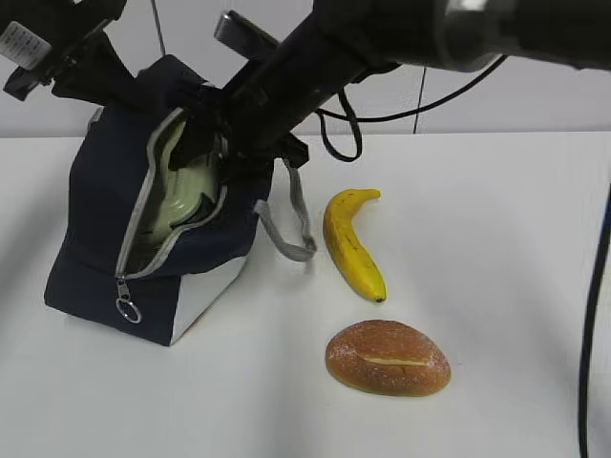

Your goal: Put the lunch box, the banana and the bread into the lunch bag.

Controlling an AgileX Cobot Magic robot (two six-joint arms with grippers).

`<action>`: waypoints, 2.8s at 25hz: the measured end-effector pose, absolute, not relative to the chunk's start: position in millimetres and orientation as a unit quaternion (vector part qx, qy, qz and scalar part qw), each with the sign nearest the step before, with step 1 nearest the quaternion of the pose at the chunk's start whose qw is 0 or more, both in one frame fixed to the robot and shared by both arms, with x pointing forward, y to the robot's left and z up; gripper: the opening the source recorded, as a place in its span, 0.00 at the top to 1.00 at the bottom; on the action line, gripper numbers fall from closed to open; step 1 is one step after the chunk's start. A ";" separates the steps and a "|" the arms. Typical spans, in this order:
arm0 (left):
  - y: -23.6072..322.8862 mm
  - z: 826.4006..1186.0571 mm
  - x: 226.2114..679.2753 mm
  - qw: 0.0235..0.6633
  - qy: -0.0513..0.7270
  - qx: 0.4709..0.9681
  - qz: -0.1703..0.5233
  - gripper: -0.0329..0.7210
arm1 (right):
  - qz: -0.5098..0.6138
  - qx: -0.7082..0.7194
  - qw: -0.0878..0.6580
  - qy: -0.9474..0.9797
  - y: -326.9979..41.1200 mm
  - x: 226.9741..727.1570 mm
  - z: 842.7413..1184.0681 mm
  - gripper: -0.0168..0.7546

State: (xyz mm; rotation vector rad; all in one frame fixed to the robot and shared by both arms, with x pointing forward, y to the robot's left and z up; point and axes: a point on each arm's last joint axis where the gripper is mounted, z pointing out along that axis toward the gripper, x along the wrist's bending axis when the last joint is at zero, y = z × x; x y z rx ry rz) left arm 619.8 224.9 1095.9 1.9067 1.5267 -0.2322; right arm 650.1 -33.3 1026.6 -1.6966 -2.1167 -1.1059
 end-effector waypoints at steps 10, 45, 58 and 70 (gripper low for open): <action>228.2 1093.9 622.2 0.329 0.588 0.736 -0.067 0.96 | -0.367 -0.591 0.122 -0.708 -3.0 665.4 980.0 0.47; 228.5 1090.2 623.6 0.323 0.589 0.737 -0.069 0.96 | -0.250 -0.469 -0.163 -0.831 -83.2 613.9 1158.9 0.32; 228.1 1089.6 620.8 0.314 0.587 0.742 -0.082 0.96 | -0.099 -0.541 -0.110 -0.828 -160.4 601.5 1083.3 0.32; 228.6 1089.8 622.7 0.319 0.588 0.740 -0.072 0.96 | -0.120 -0.536 -0.085 -0.831 -136.0 646.5 994.0 0.32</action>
